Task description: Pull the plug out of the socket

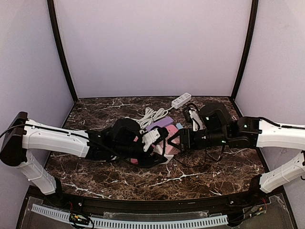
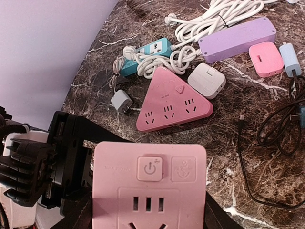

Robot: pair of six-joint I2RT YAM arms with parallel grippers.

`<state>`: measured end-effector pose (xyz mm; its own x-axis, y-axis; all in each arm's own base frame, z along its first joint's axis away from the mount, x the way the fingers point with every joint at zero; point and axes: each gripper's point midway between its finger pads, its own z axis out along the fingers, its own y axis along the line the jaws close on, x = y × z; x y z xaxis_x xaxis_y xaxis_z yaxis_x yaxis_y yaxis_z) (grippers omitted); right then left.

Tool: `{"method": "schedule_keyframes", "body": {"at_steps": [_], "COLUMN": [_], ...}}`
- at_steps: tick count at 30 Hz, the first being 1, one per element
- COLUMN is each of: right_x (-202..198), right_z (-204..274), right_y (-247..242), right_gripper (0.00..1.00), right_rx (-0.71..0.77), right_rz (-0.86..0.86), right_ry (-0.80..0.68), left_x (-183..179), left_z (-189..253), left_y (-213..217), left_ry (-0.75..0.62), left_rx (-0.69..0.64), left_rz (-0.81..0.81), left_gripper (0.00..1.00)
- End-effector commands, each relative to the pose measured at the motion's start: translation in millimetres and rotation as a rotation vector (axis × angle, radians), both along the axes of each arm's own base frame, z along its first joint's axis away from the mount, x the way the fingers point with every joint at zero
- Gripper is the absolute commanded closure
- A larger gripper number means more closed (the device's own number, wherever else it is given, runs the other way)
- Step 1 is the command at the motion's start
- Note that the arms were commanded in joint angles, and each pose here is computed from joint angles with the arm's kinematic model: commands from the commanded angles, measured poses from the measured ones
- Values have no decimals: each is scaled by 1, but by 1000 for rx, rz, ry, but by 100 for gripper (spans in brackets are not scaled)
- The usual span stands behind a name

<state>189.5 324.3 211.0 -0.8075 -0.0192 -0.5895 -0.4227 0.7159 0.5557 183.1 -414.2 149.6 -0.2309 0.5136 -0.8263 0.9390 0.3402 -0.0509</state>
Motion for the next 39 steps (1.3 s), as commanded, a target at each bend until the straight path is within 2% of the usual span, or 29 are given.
{"method": "schedule_keyframes", "body": {"at_steps": [1, 6, 17, 26, 36, 39], "right_x": [32, 28, 31, 50, 54, 56], "right_z": [53, 57, 59, 39, 61, 65], "right_y": [-33, -31, -39, -59, -68, -71], "right_gripper": [100, 100, 100, 100, 100, 100], "right_rx": [-64, -124, -123, -11, 40, 34], "right_rz": [-172, -180, -211, -226, -239, -249], "right_ry": [-275, -320, -321, -151, -211, -230], "left_x": [-37, -37, -37, -33, -37, -36], "left_z": [-103, -103, -109, -101, -115, -114], "left_y": [82, 83, 87, 97, 106, 103], "left_ry": [278, 298, 314, 216, 244, 252], "left_rx": [402, 404, 424, 430, 496, 477], "left_rz": [6, 7, 6, -9, -8, 2], "left_gripper": [99, 99, 99, 99, 99, 99]}}
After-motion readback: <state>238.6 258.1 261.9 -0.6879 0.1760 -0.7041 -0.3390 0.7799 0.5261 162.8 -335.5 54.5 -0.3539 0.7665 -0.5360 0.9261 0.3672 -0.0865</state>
